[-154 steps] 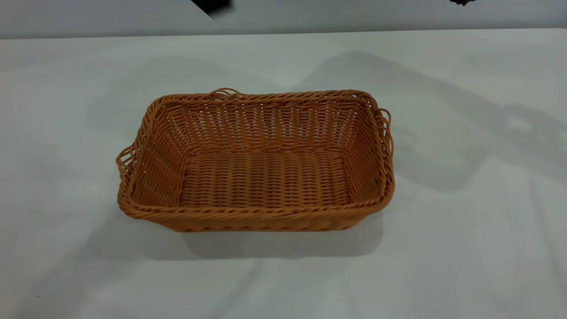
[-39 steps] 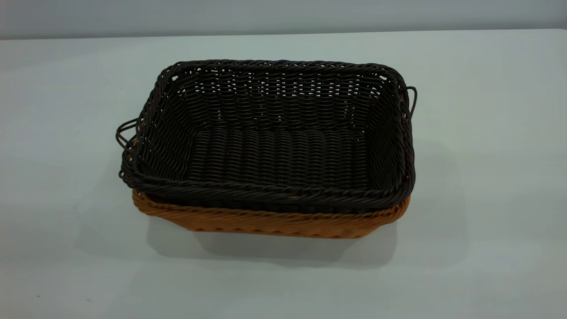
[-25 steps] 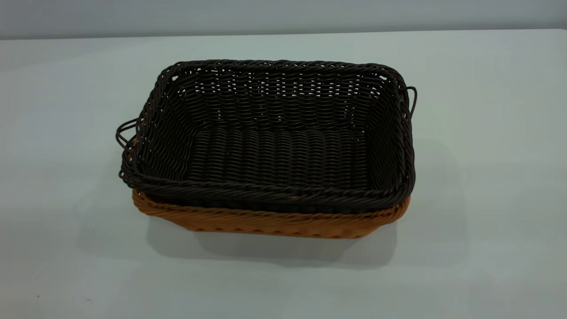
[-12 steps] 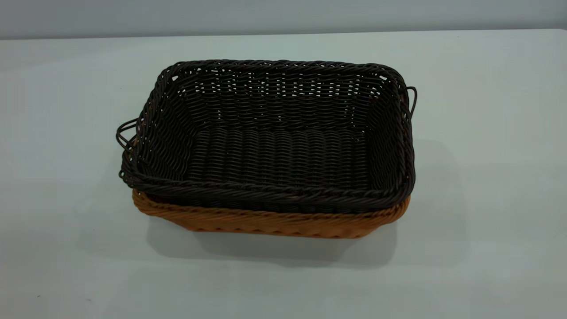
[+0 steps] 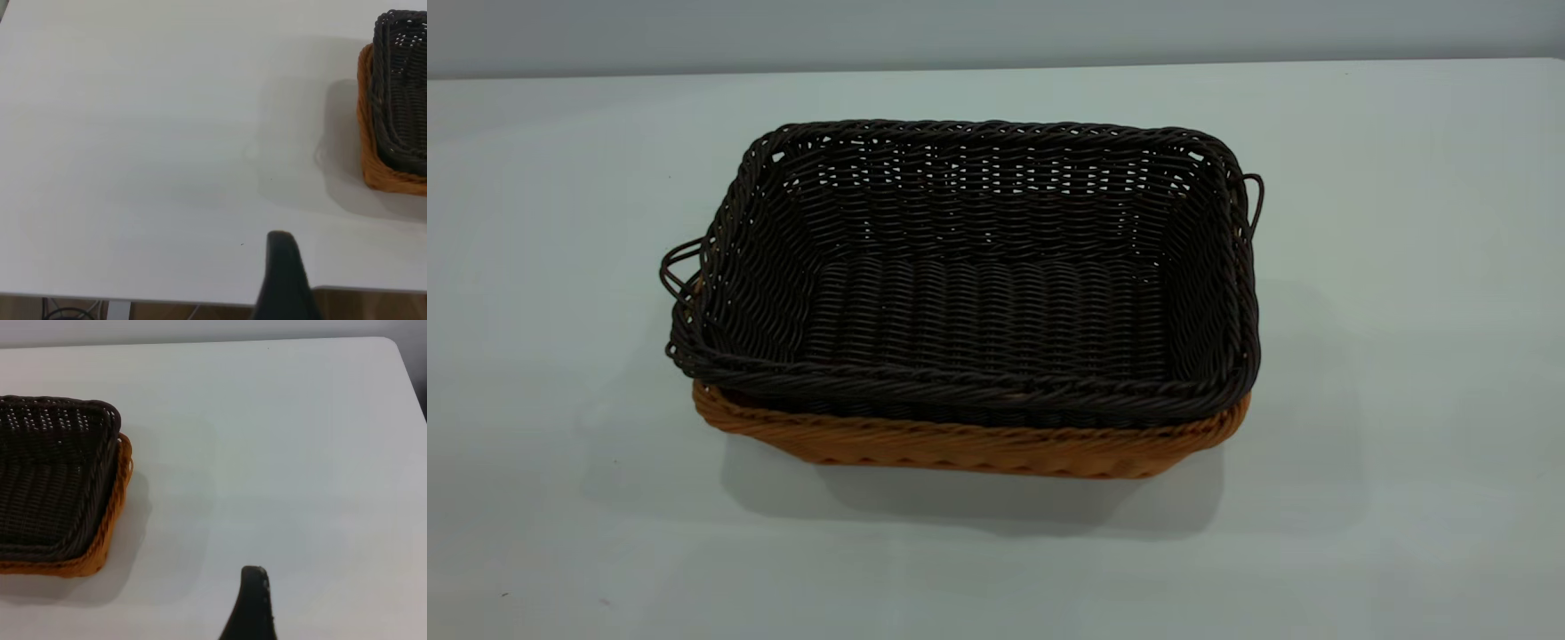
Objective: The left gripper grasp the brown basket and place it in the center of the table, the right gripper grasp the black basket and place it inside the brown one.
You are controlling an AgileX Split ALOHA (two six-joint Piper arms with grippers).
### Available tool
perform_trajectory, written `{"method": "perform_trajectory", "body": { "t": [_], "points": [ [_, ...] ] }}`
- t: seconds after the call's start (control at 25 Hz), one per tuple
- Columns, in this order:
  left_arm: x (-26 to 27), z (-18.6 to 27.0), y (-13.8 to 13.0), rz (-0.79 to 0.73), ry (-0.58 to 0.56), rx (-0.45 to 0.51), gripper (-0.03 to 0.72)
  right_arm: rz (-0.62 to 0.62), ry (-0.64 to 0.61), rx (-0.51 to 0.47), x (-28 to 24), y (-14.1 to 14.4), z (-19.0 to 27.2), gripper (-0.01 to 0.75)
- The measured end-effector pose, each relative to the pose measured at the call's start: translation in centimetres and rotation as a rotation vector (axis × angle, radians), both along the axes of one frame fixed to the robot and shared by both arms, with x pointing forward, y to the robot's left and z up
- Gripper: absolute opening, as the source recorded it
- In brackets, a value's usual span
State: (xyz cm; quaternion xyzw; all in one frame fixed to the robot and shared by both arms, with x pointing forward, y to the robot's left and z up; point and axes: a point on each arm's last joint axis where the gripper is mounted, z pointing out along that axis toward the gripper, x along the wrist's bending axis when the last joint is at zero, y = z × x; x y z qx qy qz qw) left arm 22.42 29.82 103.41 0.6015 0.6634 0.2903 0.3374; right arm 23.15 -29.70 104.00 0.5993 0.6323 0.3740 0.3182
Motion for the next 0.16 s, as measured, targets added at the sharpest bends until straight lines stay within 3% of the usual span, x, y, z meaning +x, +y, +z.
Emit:
{"method": "perform_trajectory", "body": {
  "t": [0.16],
  "points": [
    [0.0, 0.0, 0.0, 0.0, 0.0, 0.0, 0.465, 0.0, 0.0, 0.0, 0.0, 0.0, 0.0, 0.571]
  ]
}}
